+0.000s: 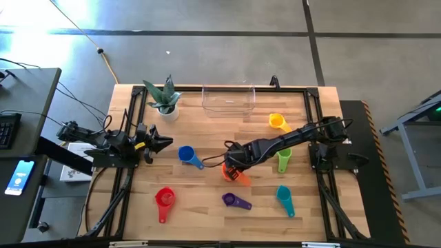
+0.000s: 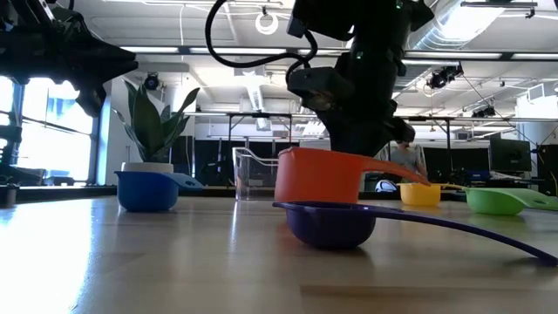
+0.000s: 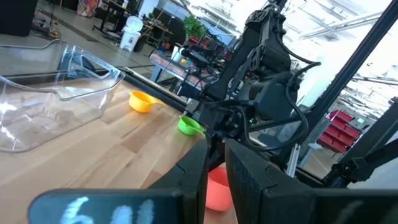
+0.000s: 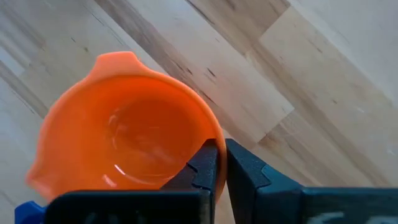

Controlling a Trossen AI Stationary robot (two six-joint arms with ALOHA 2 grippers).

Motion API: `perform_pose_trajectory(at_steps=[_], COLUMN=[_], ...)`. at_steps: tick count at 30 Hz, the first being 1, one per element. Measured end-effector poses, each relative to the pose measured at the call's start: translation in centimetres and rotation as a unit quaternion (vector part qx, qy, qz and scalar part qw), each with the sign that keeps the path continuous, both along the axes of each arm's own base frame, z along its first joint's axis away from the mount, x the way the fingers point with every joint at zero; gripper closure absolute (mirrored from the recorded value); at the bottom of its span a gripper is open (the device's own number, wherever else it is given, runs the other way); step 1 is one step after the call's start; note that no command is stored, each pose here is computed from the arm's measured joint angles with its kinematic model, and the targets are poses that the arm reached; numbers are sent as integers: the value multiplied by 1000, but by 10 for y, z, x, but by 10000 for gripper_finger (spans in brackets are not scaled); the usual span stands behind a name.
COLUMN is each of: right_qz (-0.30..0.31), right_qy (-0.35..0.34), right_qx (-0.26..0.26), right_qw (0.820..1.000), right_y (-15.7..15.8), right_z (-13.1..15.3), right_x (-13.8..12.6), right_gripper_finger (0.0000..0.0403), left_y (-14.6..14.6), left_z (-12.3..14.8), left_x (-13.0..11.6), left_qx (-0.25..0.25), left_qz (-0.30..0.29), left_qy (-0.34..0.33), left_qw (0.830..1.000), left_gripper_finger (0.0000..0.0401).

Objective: Nest measuring cups in basket
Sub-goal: Move the orange measuring cup to the middle of the table, then stack the red measuring cup on top of the orange measuring cup

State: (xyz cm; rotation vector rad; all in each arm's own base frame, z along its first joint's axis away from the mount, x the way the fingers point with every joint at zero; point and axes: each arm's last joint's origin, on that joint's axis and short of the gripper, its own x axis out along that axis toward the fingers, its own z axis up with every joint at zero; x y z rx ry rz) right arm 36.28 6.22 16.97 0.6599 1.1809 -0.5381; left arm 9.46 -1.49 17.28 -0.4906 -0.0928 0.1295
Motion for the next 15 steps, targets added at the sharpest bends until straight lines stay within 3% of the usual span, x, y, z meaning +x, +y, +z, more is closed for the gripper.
perform_pose_trajectory(at_steps=[15], right_qz=[-14], right_qy=[1], right_qx=[5], right_qw=[1000], right_y=[0], right_z=[-1], right_x=[0], right_gripper_finger=[312], left_y=[0], left_z=[0], left_x=[0], left_qx=[0], left_qz=[0], left_qy=[0], left_qw=[1000], left_gripper_finger=[355])
